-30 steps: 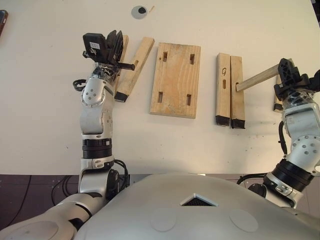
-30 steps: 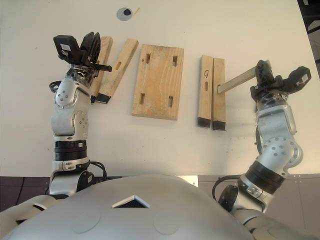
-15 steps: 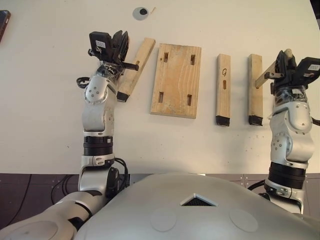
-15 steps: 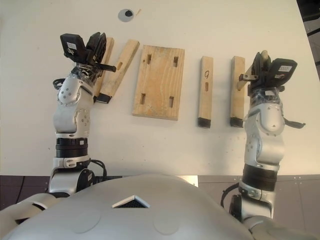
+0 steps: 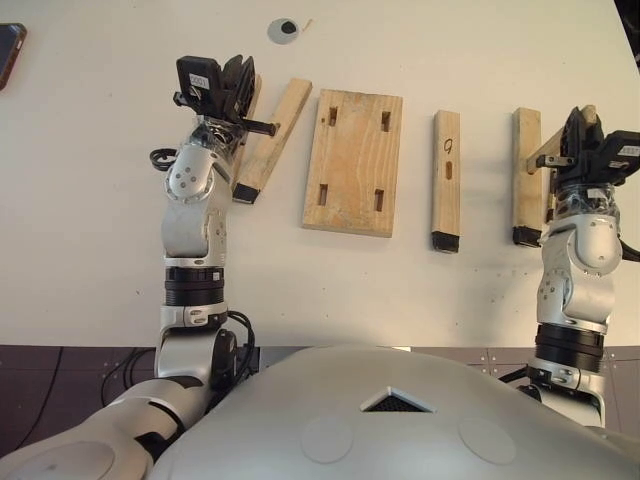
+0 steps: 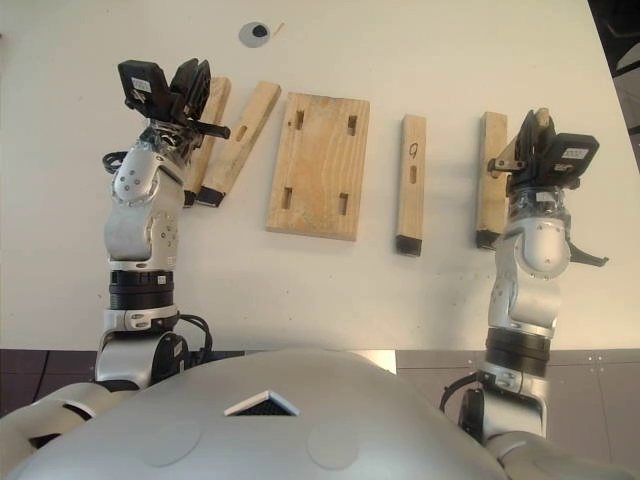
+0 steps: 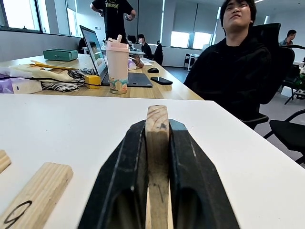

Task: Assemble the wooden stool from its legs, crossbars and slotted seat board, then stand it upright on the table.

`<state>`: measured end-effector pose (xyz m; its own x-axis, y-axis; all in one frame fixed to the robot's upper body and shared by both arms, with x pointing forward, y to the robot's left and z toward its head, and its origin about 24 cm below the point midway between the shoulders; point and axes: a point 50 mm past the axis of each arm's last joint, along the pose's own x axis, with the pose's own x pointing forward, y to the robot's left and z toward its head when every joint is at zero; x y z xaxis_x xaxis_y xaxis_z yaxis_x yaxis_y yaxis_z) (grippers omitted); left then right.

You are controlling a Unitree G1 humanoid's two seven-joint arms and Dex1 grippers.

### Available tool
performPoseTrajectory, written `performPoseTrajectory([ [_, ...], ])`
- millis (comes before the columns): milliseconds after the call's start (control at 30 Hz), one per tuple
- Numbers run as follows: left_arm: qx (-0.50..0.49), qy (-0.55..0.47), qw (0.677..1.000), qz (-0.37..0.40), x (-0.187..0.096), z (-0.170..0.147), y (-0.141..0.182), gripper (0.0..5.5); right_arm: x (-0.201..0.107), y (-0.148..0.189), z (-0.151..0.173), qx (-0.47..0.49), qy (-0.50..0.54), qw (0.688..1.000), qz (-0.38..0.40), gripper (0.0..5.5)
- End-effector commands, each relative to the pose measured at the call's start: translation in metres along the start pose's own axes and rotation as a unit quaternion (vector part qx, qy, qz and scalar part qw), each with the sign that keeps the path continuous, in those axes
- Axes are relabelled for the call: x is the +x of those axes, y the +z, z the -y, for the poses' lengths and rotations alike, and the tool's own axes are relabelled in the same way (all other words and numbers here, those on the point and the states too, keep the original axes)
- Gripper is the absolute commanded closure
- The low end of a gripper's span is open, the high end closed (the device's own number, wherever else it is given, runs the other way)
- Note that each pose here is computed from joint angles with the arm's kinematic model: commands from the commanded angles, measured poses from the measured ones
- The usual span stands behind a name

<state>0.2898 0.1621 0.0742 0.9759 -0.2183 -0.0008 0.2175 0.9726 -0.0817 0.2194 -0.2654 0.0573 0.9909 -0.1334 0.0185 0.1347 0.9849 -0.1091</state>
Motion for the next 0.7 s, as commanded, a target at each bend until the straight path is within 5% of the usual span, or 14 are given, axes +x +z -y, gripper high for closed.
performPoseTrajectory([
  [33,-0.001,0.014,1.0,-0.003,-0.001,-0.002,-0.003,4.86,-0.031,-0.058,0.003,0.027,-0.002,0.987,-0.161,5.12],
  [267,-0.002,0.019,1.0,-0.002,-0.002,-0.003,-0.004,4.86,-0.038,-0.061,0.001,0.037,0.005,0.984,-0.172,5.12],
  [700,-0.021,0.066,0.998,-0.008,-0.026,0.006,-0.016,4.86,-0.01,-0.016,0.014,-0.038,0.1,0.963,-0.246,2.88],
])
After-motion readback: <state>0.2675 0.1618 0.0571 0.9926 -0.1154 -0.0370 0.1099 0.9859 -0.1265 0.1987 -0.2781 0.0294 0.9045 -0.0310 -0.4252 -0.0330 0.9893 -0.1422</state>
